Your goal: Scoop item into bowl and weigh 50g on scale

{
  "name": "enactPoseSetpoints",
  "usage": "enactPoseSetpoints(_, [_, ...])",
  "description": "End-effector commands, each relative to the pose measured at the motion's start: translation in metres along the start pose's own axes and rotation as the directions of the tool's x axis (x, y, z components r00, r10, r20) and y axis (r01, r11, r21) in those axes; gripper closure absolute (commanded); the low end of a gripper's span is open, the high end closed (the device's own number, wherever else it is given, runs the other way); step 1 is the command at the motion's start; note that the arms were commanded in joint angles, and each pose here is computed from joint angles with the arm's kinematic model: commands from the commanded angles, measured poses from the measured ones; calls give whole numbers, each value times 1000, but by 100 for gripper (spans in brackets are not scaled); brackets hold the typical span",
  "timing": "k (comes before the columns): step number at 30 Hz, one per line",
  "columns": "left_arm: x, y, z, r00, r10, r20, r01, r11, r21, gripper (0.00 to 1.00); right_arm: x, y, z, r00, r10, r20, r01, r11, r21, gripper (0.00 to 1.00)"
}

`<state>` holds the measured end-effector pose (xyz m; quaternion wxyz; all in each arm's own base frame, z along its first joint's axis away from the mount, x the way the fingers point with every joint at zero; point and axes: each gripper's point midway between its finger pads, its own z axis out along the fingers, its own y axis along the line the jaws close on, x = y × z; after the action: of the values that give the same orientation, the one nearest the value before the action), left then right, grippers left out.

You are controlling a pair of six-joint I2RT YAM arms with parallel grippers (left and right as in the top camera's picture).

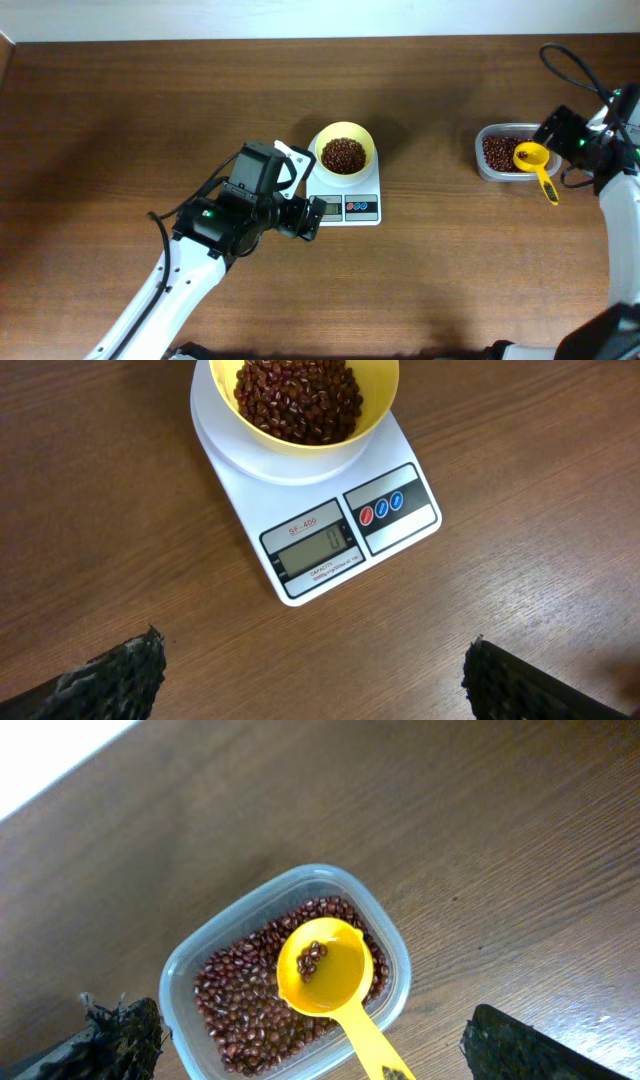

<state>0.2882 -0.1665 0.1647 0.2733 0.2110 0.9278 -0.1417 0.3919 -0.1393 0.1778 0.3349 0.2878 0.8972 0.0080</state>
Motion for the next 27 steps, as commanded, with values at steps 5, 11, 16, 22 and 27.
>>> enactPoseSetpoints(5, [1,0,-1,1000,-3,2,3,1000,-5,1,-26,3,-65,960,-208,186,205,978,32,1])
enactPoseSetpoints(11, [1,0,-1,1000,-3,2,3,1000,-5,1,-17,6,-103,862,-236,449,258,966,14,1])
enactPoseSetpoints(16, [1,0,-1,1000,-3,2,3,1000,-5,1,-4,24,-144,752,-225,620,309,951,-30,1])
enactPoseSetpoints(22, [1,0,-1,1000,-3,2,3,1000,-5,1,28,82,-216,629,-195,752,473,864,-172,1])
enactPoseSetpoints(27, [1,0,-1,1000,-3,2,3,1000,-5,1,60,106,-243,613,-184,769,563,784,-261,1])
